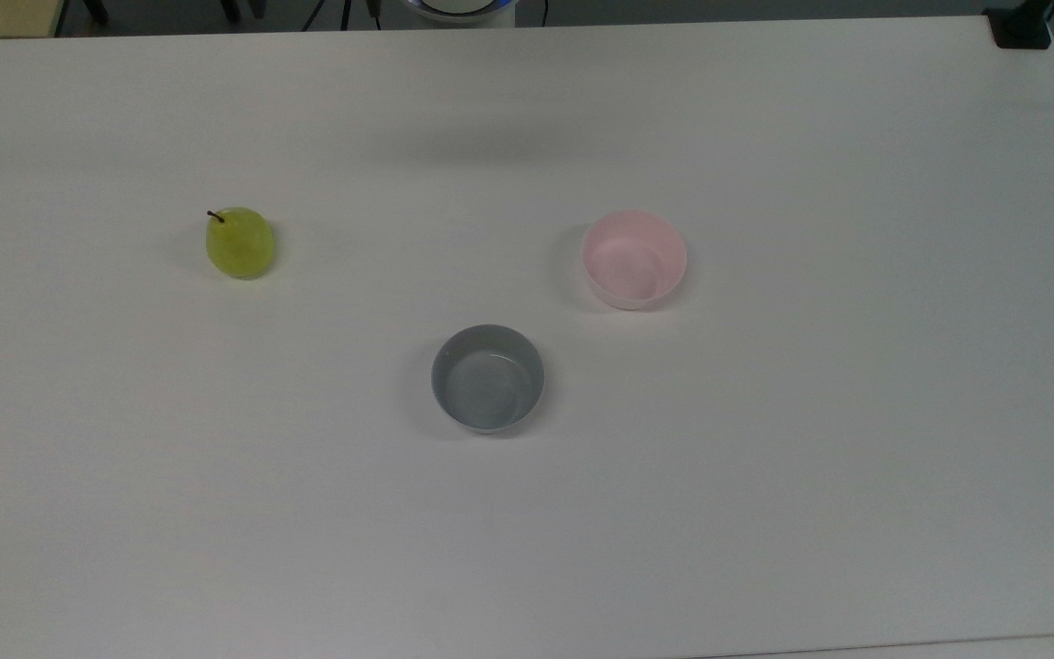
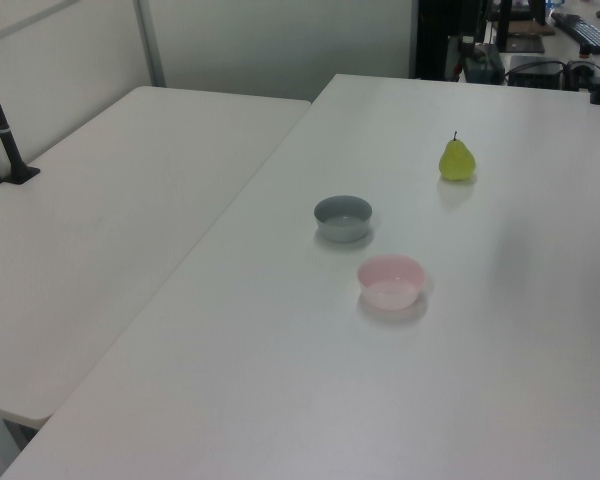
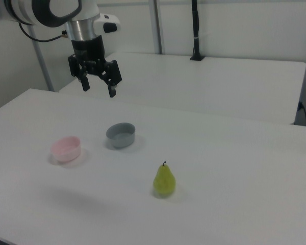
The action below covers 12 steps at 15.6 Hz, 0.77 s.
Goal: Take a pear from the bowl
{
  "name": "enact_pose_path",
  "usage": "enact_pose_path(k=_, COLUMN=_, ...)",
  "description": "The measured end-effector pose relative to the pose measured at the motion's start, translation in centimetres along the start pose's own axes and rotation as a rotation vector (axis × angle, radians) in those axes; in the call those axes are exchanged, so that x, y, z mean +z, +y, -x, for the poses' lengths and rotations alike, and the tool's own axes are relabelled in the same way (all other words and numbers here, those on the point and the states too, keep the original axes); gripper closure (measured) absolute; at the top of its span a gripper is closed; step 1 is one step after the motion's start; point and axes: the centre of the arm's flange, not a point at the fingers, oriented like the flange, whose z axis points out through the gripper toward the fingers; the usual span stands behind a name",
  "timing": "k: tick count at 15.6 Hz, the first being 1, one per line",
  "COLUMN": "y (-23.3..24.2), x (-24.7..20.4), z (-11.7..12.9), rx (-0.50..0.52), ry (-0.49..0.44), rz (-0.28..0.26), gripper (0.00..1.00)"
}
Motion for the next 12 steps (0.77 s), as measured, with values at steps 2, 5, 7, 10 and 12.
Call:
enact_pose_path(k=2, y=-0.8, x=0.0, z=-0.5, rx=-0.024, ry=0.028, rz=0.005, gripper=0.00)
enact_pose_path(k=5, y=-1.4, x=0.3, z=-0.9, rx=-0.072, ry=0.031, rz=0.014, gripper=0.00)
enact_pose_path(k=7, y=-1.6, x=0.8, z=-1.0, rx=-0.084, ry=0.023, rz=0.014, gripper=0.00)
enact_pose_path(k=10, y=-1.5, x=1.1, z=-1.0, rx=-0.087, ry=0.018, rz=0.013, gripper=0.00)
enact_pose_path(k=12, y=-1.5, x=1.1, z=-1.0, rx=-0.086, ry=0.019, rz=0.014, gripper=0.00)
